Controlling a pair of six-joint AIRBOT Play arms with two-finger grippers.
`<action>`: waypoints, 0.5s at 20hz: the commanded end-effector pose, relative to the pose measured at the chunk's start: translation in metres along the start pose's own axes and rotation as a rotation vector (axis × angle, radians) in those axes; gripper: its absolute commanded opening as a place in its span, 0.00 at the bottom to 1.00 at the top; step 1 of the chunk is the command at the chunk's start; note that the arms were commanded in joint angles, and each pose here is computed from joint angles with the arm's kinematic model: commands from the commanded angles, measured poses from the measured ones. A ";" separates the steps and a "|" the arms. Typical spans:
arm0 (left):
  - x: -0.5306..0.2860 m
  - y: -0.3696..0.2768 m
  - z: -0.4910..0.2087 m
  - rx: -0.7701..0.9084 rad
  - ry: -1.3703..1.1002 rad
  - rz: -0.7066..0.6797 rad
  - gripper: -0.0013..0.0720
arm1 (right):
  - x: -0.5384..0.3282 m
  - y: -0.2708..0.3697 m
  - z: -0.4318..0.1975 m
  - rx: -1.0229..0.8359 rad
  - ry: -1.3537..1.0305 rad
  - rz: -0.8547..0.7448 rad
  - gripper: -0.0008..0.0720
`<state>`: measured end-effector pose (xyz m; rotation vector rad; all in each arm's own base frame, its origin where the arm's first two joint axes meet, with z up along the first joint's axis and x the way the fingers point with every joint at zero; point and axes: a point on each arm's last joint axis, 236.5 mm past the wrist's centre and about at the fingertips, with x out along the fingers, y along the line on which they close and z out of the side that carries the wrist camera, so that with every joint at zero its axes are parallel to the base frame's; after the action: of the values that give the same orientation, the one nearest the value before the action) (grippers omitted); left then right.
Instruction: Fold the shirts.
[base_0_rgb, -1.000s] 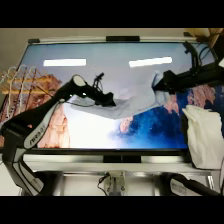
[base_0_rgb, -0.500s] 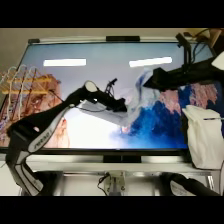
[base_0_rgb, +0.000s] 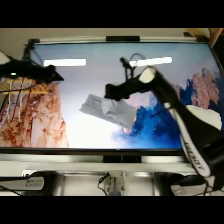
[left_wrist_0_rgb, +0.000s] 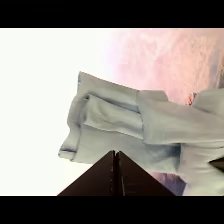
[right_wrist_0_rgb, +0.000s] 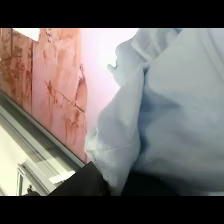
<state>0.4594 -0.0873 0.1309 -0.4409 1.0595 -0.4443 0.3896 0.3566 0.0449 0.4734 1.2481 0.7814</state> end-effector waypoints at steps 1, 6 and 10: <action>-0.060 0.022 0.006 -0.023 -0.092 0.072 0.06 | 0.085 0.008 -0.015 0.114 0.019 0.104 0.64; -0.044 0.014 -0.010 0.012 -0.038 0.055 0.06 | 0.036 -0.006 0.021 0.072 -0.063 0.105 0.88; -0.032 0.007 -0.019 0.058 -0.004 0.042 0.06 | -0.076 -0.104 0.014 0.068 0.001 -0.257 0.88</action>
<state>0.4333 -0.0609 0.1463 -0.3973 1.0406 -0.4112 0.4280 0.3267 0.0365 0.5492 1.2020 0.7214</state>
